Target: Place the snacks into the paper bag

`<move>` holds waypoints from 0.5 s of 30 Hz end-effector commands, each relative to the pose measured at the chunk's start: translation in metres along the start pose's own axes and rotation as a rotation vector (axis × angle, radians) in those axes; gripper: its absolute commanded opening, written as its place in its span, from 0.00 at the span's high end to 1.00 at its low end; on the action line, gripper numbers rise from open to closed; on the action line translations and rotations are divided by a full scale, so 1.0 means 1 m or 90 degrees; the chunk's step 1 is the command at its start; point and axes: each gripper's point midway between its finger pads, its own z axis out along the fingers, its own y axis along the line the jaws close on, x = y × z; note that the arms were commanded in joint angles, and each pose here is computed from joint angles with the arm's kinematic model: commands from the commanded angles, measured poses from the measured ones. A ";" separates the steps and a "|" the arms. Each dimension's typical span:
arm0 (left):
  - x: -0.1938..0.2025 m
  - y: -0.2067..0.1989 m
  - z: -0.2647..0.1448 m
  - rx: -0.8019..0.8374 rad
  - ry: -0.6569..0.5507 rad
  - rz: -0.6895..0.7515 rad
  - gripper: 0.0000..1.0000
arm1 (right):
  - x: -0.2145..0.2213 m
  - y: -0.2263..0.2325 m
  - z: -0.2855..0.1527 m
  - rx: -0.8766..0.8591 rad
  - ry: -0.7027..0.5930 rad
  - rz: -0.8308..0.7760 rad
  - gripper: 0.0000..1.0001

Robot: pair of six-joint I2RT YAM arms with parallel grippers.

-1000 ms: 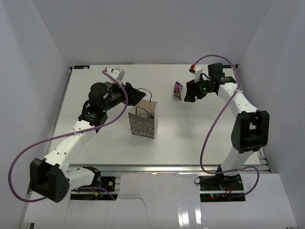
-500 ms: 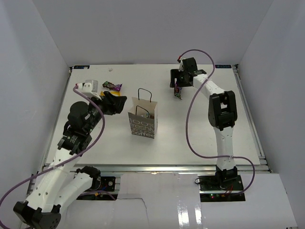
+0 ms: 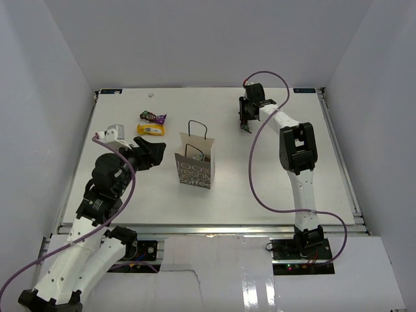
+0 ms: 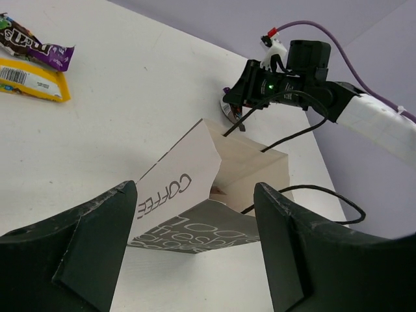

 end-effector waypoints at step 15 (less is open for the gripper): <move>0.023 0.018 0.014 -0.024 0.012 -0.011 0.17 | -0.046 0.115 -0.235 -0.737 -0.207 -0.290 0.72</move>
